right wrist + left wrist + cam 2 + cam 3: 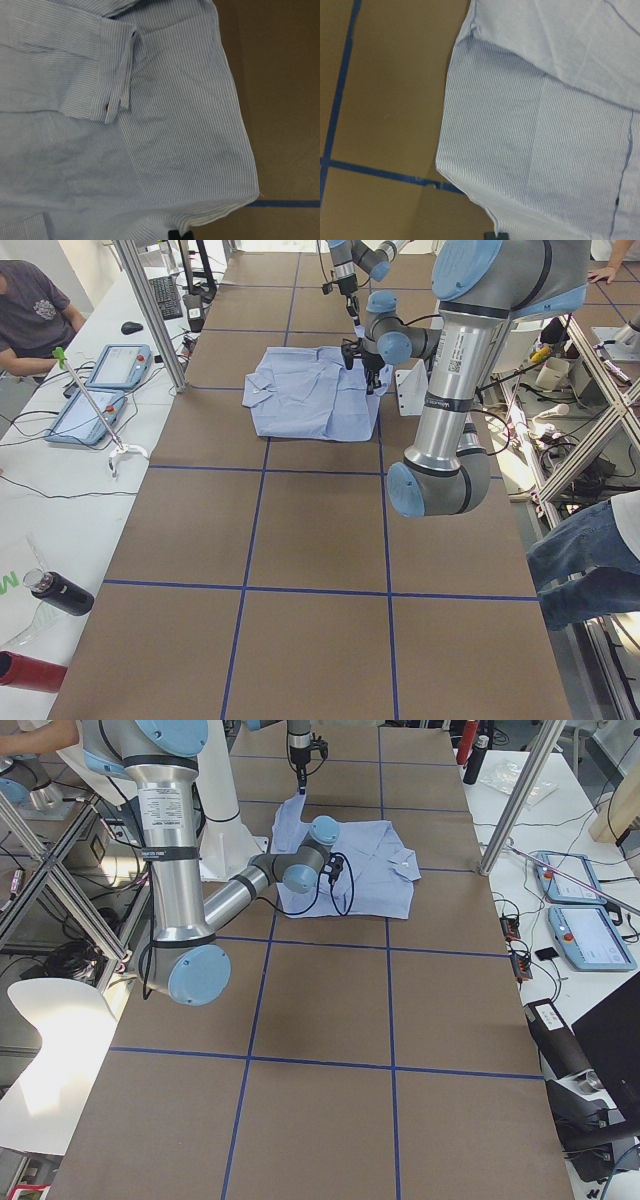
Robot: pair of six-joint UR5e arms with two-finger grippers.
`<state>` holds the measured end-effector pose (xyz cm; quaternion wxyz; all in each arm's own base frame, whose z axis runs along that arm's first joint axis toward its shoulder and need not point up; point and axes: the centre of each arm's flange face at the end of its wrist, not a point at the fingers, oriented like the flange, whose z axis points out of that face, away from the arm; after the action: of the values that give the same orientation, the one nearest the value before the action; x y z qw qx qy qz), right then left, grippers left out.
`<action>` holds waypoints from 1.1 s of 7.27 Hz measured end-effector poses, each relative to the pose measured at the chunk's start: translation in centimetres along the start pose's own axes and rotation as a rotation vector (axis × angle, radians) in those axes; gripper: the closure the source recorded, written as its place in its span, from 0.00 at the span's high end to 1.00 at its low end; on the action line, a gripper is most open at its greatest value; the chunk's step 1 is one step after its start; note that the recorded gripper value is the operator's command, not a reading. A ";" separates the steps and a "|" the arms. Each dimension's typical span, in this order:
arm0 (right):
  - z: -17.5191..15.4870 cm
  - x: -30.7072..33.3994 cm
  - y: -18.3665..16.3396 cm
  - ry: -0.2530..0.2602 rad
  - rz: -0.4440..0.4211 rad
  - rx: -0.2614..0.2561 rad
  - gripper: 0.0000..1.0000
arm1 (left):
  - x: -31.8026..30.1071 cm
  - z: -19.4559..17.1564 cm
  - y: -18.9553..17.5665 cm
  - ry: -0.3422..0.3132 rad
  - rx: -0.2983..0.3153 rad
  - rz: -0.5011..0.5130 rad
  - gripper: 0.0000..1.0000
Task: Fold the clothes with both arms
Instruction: 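Carry the hem with both grippers up to the collar edge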
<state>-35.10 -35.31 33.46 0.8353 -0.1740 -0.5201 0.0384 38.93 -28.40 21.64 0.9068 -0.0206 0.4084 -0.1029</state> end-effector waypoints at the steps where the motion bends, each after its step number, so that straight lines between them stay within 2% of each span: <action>1: -0.6 0.0 -1.2 -0.001 0.014 0.031 0.00 | -0.3 0.2 -1.5 -0.010 0.015 -0.005 0.00; 5: -2.7 0.5 -5.2 -0.009 0.067 0.103 0.00 | -0.5 0.3 -4.7 -0.022 0.053 -0.043 0.00; 8: -6.0 -3.0 -9.2 -0.061 0.068 0.178 0.00 | 0.2 -1.0 -9.3 -0.012 0.107 -0.026 0.00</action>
<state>-32.27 -46.14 31.56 0.8296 -0.1154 -0.5335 0.1178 36.74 -37.47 21.92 0.9076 0.0220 0.3966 -0.1362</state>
